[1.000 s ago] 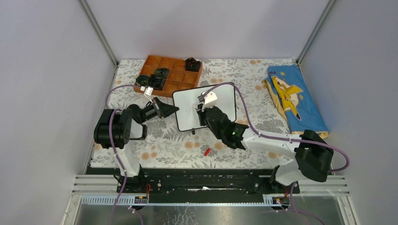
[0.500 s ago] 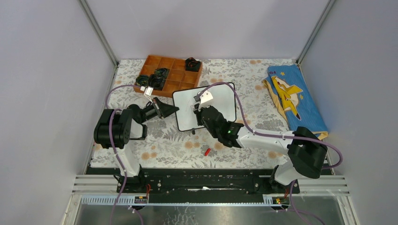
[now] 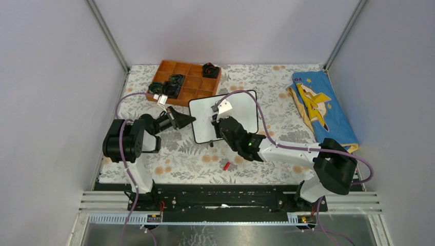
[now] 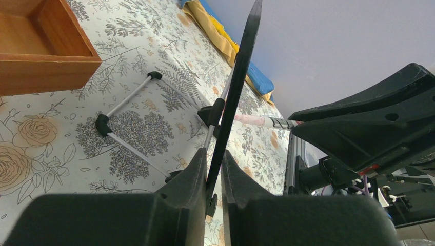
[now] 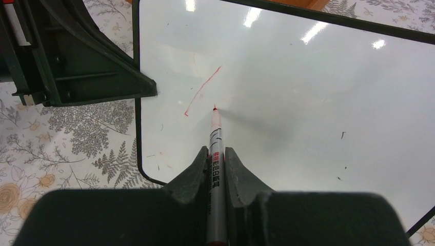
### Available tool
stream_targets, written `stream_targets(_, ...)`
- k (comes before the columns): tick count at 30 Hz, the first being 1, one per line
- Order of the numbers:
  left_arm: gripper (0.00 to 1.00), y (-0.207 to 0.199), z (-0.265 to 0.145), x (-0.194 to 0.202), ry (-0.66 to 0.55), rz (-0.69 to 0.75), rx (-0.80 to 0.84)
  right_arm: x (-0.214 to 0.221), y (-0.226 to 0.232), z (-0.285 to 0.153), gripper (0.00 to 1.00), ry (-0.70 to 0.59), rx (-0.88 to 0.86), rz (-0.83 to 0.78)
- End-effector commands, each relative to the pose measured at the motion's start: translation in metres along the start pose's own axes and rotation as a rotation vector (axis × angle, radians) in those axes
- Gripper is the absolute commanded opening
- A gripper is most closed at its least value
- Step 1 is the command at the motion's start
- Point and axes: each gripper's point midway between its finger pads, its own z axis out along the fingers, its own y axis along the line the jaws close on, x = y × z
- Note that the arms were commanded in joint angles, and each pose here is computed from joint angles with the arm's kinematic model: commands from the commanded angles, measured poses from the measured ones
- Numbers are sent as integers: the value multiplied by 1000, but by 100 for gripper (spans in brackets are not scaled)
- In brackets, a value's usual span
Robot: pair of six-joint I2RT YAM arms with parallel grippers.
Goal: Write a sentence on the whiteboard
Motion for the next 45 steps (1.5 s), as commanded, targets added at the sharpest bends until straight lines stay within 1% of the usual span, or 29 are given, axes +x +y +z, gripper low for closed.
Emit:
stream_targets(1,7,-15,0,-7,-19,62,40,-5,-10,-4,0,-11,50,-12)
stream_targets(17,6,-17,0,-7,-19,68,44,-14,-30,-7,0,-22,136,-26)
stream_targets(27,5,-17,0,-6,-15,69,47,-35,-24,-2,0,-69,124,-19)
stream_targets(33,3,-17,1,-4,-7,71,51,-43,-21,1,0,-90,115,-17)
stream_targets(45,2,-18,2,-4,-7,72,53,-43,-4,8,0,-75,50,-10)
